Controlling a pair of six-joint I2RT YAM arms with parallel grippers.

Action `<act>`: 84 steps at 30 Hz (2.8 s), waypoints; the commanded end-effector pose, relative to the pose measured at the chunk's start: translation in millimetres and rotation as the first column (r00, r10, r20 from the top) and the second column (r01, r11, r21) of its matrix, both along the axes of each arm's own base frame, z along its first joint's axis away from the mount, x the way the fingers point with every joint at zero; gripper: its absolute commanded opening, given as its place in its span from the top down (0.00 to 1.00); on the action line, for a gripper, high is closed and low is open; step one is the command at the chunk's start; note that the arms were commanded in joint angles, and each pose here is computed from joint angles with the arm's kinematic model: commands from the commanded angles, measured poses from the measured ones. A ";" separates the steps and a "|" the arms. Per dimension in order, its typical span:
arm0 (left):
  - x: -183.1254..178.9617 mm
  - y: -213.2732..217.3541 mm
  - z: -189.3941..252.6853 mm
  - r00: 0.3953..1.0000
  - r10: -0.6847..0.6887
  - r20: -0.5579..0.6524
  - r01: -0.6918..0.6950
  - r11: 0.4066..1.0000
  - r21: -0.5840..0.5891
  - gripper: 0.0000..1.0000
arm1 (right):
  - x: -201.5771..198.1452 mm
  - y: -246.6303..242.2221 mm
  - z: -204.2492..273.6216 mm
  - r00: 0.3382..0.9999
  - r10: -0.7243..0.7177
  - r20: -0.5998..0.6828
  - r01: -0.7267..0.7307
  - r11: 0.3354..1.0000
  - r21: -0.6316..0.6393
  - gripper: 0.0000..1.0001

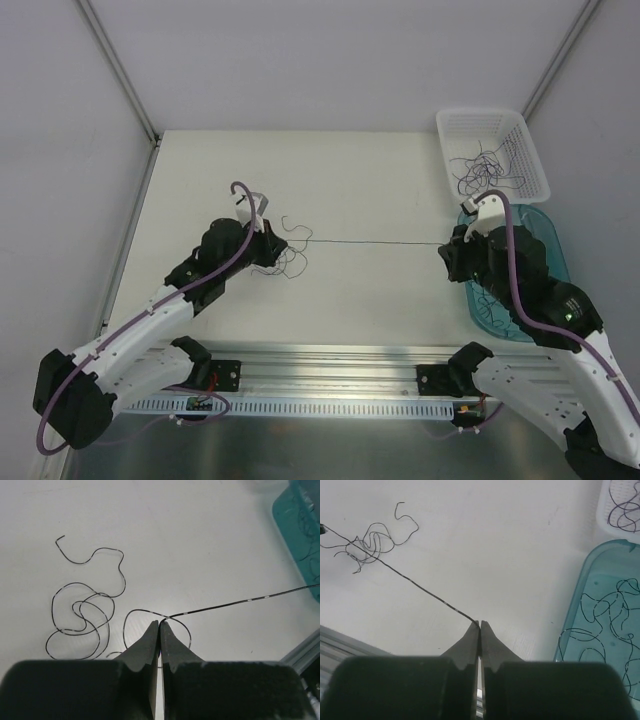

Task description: Untangle the cables

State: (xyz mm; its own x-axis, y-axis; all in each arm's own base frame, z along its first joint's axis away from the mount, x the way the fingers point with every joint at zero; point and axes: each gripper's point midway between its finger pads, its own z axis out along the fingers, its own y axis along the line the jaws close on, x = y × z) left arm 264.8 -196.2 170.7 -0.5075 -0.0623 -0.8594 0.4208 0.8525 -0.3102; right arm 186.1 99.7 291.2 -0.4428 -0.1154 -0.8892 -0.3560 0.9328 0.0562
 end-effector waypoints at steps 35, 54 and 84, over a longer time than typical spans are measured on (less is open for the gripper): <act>7.7 52.4 27.2 0.998 -0.019 0.058 0.007 0.981 0.193 0.01 | 53.3 -92.9 175.9 0.813 -0.448 0.371 0.494 0.869 -0.035 0.99; 21.0 105.5 4.0 0.971 0.236 0.047 -0.237 0.898 0.372 0.01 | 63.7 -150.9 163.9 0.616 -0.668 0.418 0.748 0.662 -0.045 0.99; 22.2 106.1 -6.9 0.971 0.237 0.015 -0.223 0.888 0.402 0.01 | 76.2 -197.8 8.9 0.497 -0.857 0.137 0.868 0.490 -0.086 0.98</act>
